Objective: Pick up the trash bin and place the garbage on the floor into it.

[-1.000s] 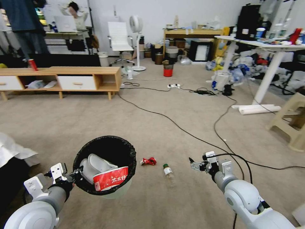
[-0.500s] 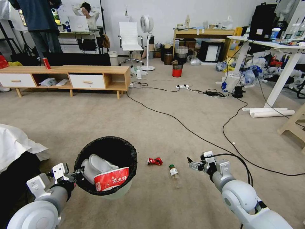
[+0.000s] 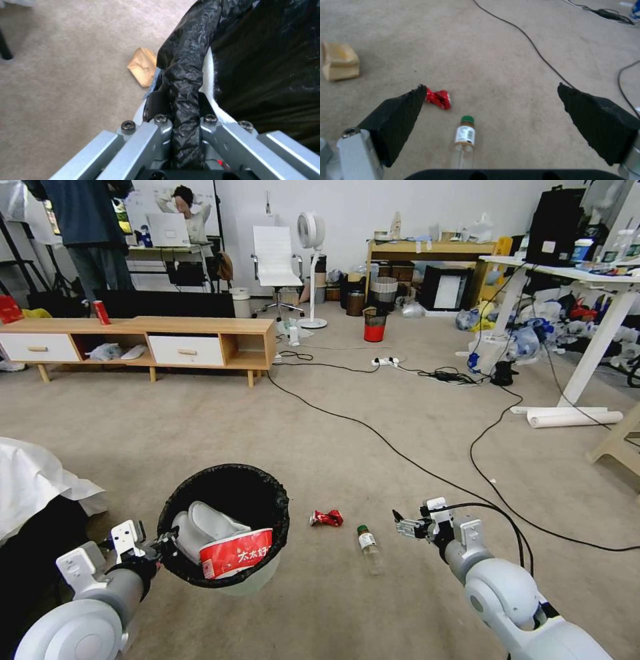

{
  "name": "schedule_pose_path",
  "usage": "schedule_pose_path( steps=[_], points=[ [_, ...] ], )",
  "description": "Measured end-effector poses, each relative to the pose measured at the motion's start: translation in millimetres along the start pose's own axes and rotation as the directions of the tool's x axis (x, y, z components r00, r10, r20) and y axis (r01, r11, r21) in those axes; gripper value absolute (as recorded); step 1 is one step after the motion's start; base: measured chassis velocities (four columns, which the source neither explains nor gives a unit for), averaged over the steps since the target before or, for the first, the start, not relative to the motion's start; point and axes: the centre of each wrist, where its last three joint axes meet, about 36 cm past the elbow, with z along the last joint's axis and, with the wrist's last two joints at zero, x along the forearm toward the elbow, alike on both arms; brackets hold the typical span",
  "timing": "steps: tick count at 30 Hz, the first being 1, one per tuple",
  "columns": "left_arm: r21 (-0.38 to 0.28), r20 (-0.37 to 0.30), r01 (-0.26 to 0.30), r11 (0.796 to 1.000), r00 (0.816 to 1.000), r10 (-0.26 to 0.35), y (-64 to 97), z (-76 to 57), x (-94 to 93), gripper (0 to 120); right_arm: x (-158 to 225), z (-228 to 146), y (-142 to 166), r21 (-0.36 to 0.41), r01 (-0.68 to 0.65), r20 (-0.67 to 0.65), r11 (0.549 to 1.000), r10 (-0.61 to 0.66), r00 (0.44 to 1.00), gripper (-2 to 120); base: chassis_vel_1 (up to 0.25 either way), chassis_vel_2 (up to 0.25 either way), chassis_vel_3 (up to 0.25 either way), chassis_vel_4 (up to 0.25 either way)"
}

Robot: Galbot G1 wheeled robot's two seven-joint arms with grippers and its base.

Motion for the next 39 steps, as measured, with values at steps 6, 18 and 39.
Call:
schedule_pose_path(
  steps=[6,18,39],
  points=[
    [-0.003,-0.008,0.012,1.0,1.0,-0.012,1.9,3.3,-2.1,3,-1,2,2,0.001,0.002,0.005,1.0,-0.002,1.0,100,0.061,0.066,0.042,0.051],
    [0.002,0.012,0.003,1.0,1.0,-0.003,0.5,4.2,-3.8,3,1,8,-1,0.007,0.002,-0.002,1.0,-0.001,1.0,100,0.0,0.0,0.0,0.0],
    [0.004,0.007,-0.006,1.0,1.0,0.006,-0.6,4.9,-3.7,3,3,15,-2,0.018,-0.003,0.007,1.0,0.003,1.0,100,0.0,0.0,0.0,0.0]
  ],
)
